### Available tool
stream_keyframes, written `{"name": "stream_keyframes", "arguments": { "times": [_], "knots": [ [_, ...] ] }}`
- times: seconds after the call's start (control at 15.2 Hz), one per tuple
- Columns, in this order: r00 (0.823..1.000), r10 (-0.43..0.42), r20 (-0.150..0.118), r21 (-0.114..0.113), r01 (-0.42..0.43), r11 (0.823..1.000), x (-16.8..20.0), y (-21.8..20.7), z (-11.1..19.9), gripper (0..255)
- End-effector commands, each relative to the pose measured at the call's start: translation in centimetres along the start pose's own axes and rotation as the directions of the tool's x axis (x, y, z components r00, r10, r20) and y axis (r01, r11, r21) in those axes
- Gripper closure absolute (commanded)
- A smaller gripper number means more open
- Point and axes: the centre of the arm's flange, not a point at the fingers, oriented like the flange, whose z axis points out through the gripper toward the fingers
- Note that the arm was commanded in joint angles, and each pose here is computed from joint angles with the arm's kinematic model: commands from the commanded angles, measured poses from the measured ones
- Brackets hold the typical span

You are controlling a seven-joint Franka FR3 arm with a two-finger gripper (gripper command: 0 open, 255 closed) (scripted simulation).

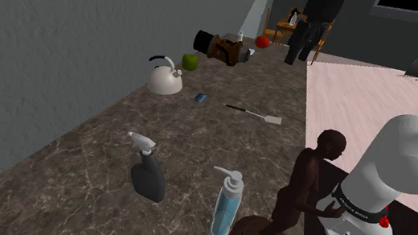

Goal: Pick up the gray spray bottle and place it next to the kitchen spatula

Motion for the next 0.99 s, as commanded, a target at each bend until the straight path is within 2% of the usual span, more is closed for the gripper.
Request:
{"name": "stream_keyframes", "arguments": {
  "times": [0.0, 0.92],
  "knots": [
    [1.0, 0.0, 0.0, 0.0, 0.0, 1.0, 0.0, 0.0, 0.0, 0],
    [0.997, -0.071, 0.018, -0.007, 0.071, 0.997, 5.3, -16.0, 8.0, 0]
  ]
}}
